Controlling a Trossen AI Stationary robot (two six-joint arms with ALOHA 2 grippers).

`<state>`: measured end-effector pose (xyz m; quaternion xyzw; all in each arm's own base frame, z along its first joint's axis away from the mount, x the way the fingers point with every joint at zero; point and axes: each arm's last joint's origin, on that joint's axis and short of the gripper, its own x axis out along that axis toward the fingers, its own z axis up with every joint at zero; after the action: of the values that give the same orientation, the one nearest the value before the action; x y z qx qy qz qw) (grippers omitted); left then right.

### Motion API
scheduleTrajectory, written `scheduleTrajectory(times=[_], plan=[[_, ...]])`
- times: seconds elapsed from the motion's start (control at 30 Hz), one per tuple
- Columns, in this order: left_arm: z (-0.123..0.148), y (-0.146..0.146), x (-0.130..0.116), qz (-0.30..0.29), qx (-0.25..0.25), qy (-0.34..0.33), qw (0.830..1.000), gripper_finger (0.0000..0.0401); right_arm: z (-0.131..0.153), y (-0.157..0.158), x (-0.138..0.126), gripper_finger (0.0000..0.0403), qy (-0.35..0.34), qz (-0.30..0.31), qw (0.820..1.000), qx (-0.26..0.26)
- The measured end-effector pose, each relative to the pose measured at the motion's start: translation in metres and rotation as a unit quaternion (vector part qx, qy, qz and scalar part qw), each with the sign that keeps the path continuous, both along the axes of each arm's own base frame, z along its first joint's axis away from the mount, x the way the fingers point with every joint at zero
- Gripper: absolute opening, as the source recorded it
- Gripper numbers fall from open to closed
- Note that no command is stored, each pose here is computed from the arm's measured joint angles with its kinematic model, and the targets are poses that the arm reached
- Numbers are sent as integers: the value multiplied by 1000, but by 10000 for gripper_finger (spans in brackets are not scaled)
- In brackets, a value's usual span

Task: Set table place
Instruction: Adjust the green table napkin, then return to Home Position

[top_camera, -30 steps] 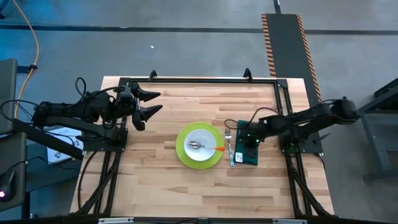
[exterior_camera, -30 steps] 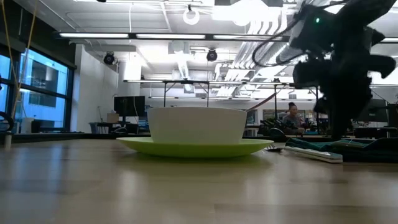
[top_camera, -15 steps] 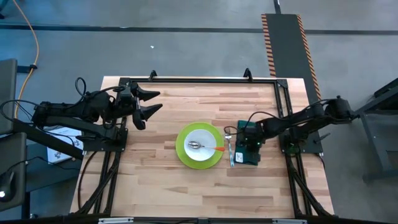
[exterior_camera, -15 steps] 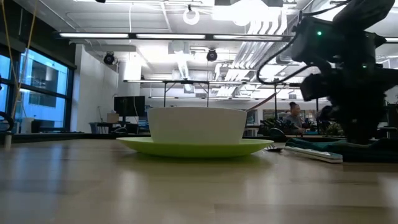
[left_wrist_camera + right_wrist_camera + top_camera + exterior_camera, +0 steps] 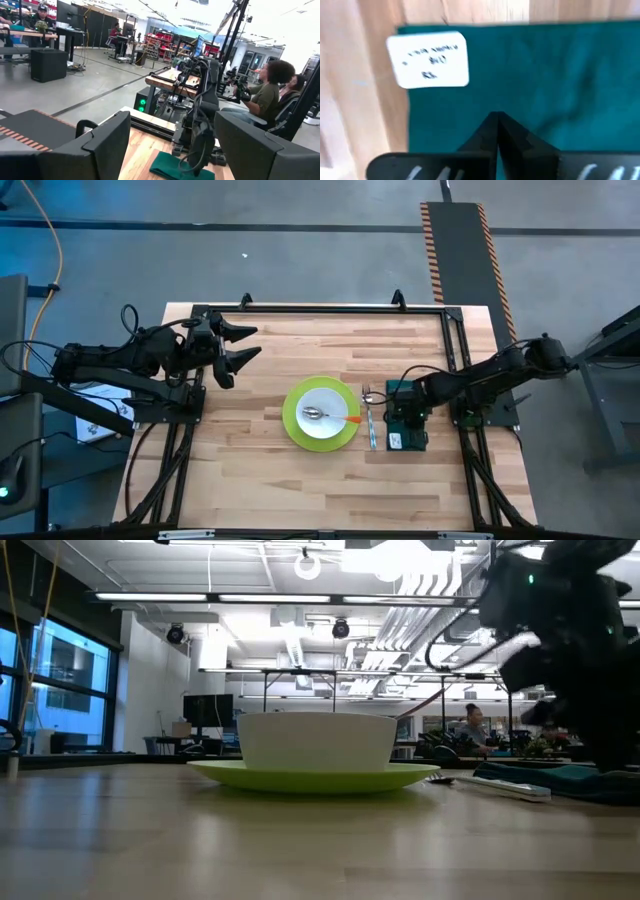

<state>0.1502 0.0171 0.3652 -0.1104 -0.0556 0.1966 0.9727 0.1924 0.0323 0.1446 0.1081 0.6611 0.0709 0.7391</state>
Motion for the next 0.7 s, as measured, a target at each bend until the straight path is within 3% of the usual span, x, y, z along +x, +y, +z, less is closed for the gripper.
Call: scheduleTrajectory(times=[0.13, 0.33, 0.47, 0.7], plan=[[0, 0, 0, 0, 0, 0, 1000, 276, 24, 0, 2, 0, -34, 0, 999, 0], [0, 0, 0, -3, 1, 0, 1000, 276, 78, 0, 14, 0, -178, -31, 983, 10], [0, 0, 0, -5, 1, 1, 1000, 276, 121, -2, 22, 0, -320, -62, 945, 1], [0, -1, 0, -19, 13, 7, 1000, 275, 188, -21, 14, 0, -514, -118, 849, -36]])
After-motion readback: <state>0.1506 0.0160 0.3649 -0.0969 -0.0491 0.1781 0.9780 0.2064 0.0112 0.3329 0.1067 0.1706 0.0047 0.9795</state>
